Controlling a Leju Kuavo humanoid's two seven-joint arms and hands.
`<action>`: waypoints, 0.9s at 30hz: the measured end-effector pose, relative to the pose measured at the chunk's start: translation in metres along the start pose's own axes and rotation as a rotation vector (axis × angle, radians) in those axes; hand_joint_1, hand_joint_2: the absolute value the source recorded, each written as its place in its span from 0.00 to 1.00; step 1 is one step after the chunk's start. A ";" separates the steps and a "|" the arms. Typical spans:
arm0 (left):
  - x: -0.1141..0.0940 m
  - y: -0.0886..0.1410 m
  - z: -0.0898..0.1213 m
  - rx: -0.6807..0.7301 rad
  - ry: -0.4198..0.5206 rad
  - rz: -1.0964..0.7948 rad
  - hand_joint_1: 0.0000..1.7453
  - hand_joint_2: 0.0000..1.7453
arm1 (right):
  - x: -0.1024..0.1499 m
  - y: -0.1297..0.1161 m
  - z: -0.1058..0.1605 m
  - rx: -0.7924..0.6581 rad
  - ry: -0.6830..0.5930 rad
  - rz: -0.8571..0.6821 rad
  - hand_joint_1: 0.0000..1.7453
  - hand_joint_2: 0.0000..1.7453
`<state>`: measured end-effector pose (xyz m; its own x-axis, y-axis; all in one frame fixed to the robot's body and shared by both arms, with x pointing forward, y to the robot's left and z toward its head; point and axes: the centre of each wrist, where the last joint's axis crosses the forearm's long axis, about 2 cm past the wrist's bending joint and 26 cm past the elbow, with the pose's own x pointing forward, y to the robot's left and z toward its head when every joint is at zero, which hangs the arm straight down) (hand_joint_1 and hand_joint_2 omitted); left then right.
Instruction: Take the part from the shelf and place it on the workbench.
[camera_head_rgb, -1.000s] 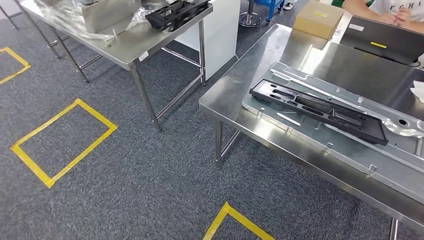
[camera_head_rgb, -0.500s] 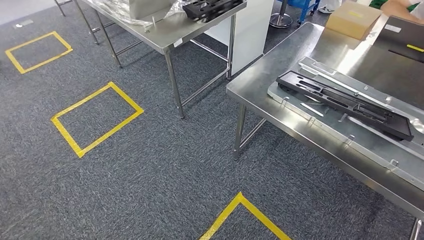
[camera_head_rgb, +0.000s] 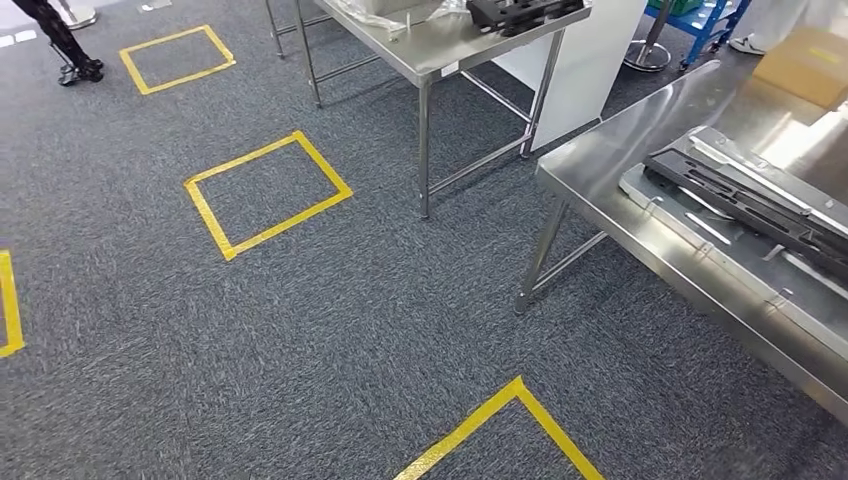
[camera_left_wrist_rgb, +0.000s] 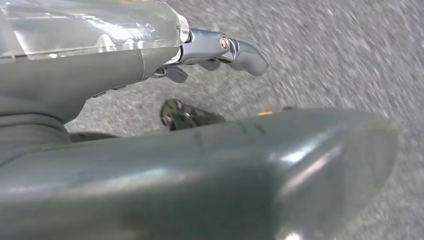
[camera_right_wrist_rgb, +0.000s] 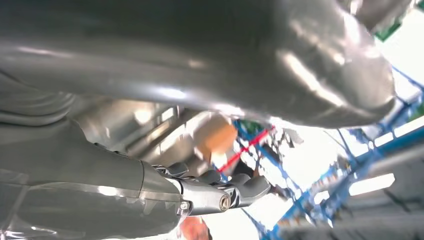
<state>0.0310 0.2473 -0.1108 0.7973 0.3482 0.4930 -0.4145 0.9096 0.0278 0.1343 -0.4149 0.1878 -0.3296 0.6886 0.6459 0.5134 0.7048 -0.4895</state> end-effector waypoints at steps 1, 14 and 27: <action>-0.001 0.000 0.000 0.001 0.002 -0.003 0.00 0.00 | -0.002 0.003 0.003 0.009 0.014 -0.001 0.00 0.00; -0.001 -0.009 0.002 0.063 0.035 -0.034 0.00 0.00 | -0.108 0.160 0.136 0.376 0.684 0.348 0.00 0.00; -0.002 0.002 0.002 0.213 0.092 -0.070 0.00 0.00 | -0.068 0.201 0.263 1.008 1.699 0.183 0.00 0.00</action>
<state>0.0279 0.2483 -0.1100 0.8601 0.3136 0.4023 -0.4317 0.8676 0.2467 0.0515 -0.2751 -0.1086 0.9391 0.3393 0.0554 -0.3077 0.9014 -0.3045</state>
